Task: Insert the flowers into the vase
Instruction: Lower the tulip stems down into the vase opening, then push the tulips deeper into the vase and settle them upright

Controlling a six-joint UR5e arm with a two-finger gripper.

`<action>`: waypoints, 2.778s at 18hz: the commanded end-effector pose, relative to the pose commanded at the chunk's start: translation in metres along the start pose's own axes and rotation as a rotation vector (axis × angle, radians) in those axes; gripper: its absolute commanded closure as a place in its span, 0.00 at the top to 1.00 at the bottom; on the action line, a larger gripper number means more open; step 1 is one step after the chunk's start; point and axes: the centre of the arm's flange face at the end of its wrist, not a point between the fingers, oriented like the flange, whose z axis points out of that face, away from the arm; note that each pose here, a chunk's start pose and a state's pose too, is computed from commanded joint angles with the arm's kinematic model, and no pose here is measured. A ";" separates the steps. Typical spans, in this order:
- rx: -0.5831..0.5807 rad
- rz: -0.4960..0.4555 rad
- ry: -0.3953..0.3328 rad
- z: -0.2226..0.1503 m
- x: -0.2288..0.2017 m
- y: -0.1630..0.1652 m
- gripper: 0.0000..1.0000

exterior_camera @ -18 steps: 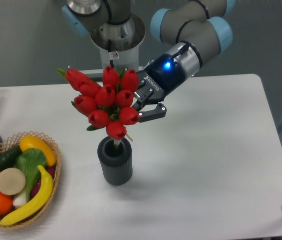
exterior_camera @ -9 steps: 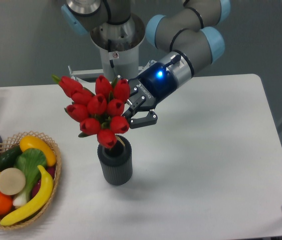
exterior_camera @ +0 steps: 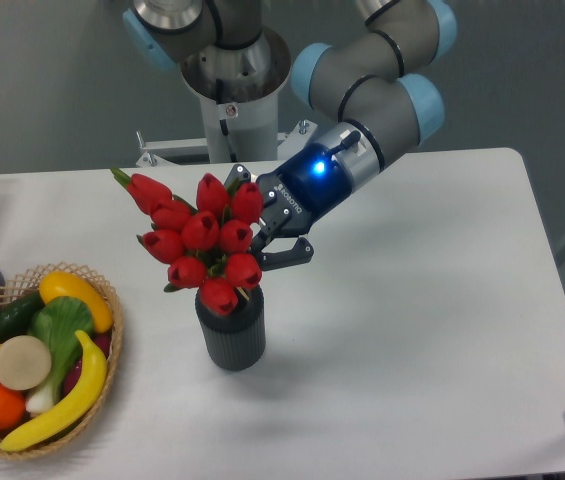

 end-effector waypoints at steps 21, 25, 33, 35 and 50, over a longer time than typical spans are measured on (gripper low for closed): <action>-0.008 -0.051 0.004 0.002 -0.010 0.067 0.37; -0.010 -0.061 0.005 0.003 -0.010 0.075 0.37; -0.011 -0.064 0.005 0.003 -0.013 0.086 0.38; -0.037 -0.061 0.000 0.003 -0.015 0.087 0.39; -0.049 -0.017 -0.033 -0.015 -0.024 0.100 0.79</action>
